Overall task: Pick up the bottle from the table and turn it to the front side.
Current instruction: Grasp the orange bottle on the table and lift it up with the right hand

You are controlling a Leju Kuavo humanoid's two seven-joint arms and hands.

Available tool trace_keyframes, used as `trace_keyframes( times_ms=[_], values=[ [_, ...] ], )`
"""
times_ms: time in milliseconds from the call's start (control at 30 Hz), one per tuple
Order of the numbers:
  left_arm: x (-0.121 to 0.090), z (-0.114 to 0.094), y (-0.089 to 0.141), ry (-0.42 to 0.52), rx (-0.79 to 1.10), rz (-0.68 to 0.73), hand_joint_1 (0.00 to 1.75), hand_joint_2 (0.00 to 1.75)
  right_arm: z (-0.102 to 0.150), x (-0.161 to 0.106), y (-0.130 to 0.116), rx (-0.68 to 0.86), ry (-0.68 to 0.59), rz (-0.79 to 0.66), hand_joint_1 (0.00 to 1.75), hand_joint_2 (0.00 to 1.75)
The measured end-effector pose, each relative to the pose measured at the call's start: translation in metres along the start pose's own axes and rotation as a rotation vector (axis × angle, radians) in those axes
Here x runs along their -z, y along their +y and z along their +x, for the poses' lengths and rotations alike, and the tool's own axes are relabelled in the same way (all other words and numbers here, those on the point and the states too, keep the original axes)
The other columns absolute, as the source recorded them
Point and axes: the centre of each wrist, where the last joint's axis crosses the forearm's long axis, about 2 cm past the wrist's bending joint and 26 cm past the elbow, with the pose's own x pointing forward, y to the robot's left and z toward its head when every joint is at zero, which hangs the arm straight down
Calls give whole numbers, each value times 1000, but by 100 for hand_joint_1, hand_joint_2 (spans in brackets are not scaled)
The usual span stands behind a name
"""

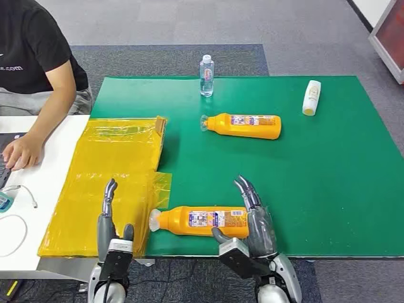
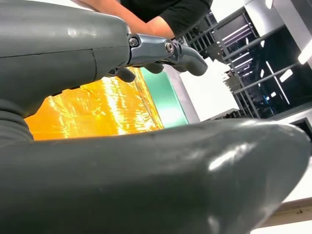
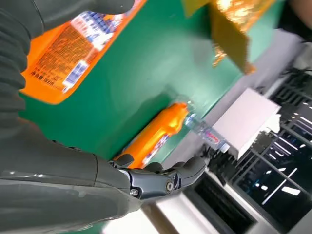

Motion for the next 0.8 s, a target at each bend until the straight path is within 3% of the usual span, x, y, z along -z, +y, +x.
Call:
trace_keyframes(
  times_ms=[167,400,800],
  values=[
    [7,-2,-2,-11,-11,-27,0,0,-20,-5,15,-259,-58,198,0,175],
    [11,-4,-3,-17,-14,-52,0,0,-45,-14,31,-186,-23,352,0,175],
    [13,-5,-9,-30,-42,-78,0,0,-63,10,30,-125,-37,432,0,175]
  ],
)
